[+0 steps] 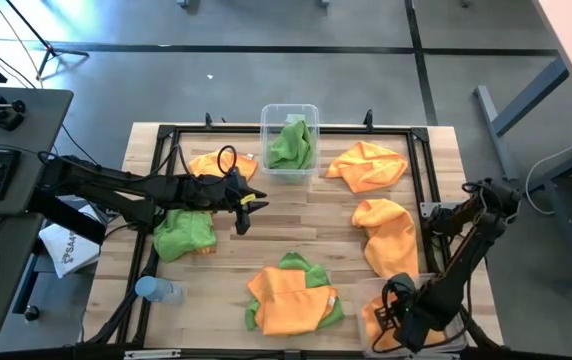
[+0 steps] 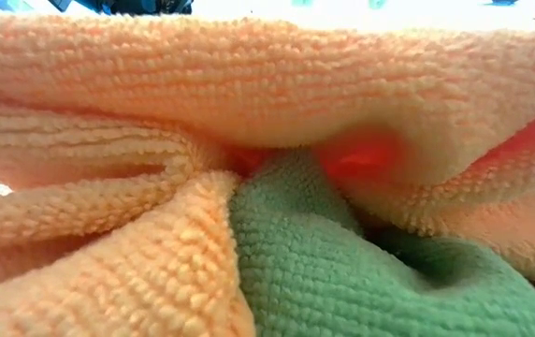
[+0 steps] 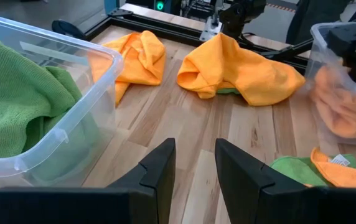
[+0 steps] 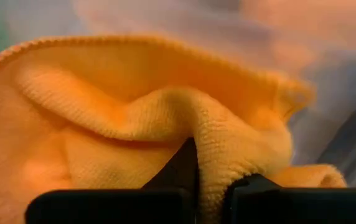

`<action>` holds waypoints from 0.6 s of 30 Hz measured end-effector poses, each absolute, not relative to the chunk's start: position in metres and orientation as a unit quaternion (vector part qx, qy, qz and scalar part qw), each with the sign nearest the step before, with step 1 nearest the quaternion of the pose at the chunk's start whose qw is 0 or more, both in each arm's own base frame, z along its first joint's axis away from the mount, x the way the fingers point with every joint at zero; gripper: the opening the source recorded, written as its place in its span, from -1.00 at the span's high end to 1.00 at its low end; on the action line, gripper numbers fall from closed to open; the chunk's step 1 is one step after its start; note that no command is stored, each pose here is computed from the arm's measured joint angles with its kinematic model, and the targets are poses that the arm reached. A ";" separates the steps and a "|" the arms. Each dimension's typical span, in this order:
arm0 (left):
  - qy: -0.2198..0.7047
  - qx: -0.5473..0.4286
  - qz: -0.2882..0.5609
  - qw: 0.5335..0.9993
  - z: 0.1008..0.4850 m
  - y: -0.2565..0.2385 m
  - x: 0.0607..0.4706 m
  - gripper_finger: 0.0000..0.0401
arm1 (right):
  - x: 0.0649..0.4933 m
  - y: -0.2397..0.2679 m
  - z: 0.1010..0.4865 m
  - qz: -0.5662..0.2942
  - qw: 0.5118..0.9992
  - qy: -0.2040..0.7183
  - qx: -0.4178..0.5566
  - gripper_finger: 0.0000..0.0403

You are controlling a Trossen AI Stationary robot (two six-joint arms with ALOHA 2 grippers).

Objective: Sort microfiber towel by color & place in baskets
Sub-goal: Put the orange microfiber towel into the bottom transparent bin, then put the green microfiber towel into the top transparent bin

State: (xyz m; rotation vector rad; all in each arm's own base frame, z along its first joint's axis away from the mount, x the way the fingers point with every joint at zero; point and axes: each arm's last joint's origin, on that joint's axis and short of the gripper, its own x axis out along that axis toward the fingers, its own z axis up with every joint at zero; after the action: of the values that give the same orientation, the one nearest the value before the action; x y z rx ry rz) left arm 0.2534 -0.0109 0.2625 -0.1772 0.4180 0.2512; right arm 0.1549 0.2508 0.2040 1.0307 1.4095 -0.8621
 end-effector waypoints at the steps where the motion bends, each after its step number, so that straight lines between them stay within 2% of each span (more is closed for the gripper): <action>1: 0.207 -0.088 0.124 0.967 0.262 -0.011 0.253 0.48 | 0.156 0.253 0.207 -0.360 0.563 0.600 0.440 0.88; 11: 0.207 -0.087 0.125 0.966 0.262 -0.011 0.254 0.48 | 0.157 0.255 0.242 -0.376 0.574 0.590 0.426 0.49; 18: 0.224 -0.084 0.127 0.963 0.254 -0.011 0.259 0.48 | 0.158 0.255 0.261 -0.377 0.581 0.584 0.423 0.41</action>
State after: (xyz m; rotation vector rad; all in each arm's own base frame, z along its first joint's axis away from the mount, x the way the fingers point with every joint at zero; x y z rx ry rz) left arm 0.2591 -0.0113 0.2537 -0.1694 0.4539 0.2567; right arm 0.1577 0.2552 0.2613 0.9872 1.3648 -0.8808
